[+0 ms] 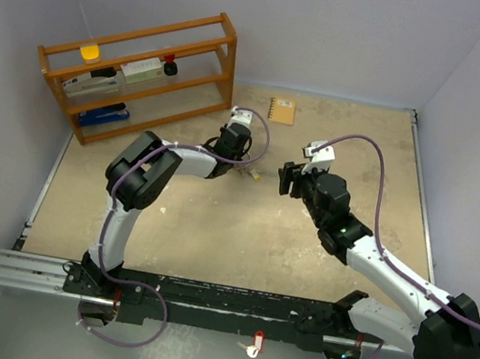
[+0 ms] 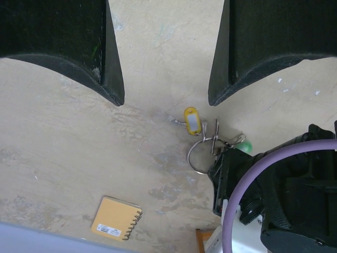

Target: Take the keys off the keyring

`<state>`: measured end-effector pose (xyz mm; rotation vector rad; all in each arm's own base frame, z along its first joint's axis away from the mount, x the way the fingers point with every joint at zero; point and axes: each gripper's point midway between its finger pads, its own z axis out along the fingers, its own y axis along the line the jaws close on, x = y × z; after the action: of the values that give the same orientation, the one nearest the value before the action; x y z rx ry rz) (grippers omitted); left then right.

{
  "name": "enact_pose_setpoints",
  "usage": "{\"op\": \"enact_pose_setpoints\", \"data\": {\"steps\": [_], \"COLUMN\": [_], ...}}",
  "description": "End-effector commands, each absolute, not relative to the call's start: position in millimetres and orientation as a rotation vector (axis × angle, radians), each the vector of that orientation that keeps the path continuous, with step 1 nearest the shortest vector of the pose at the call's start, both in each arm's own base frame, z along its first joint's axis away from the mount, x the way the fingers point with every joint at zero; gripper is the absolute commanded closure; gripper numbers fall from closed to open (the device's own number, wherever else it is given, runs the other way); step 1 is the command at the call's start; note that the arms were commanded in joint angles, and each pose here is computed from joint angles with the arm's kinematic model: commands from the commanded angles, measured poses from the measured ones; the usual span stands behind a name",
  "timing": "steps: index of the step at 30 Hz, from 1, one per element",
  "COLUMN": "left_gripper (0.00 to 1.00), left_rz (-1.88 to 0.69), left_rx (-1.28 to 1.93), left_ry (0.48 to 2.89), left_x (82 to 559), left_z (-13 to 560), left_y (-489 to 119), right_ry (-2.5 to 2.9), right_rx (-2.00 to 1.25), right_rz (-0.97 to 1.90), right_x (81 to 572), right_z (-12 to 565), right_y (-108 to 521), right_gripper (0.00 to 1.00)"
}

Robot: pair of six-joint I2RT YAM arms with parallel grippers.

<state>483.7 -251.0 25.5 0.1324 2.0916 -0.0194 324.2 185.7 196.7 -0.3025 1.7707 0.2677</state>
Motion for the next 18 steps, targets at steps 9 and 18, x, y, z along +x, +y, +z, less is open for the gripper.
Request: {"op": "enact_pose_setpoints", "data": {"steps": [9, 18], "left_gripper": [1.00, 1.00], "left_rz": [-0.076, -0.047], "left_rx": [0.134, 0.129], "left_ry": [2.144, 1.940], "left_x": [471, 478], "left_z": [20, 128], "left_y": [-249, -235], "right_ry": [1.723, 1.774], "right_rx": [-0.238, -0.312], "right_rz": [0.224, 0.230], "right_x": [331, 332], "right_z": [213, 193], "right_y": [175, 186], "right_gripper": [0.32, 0.32]}}
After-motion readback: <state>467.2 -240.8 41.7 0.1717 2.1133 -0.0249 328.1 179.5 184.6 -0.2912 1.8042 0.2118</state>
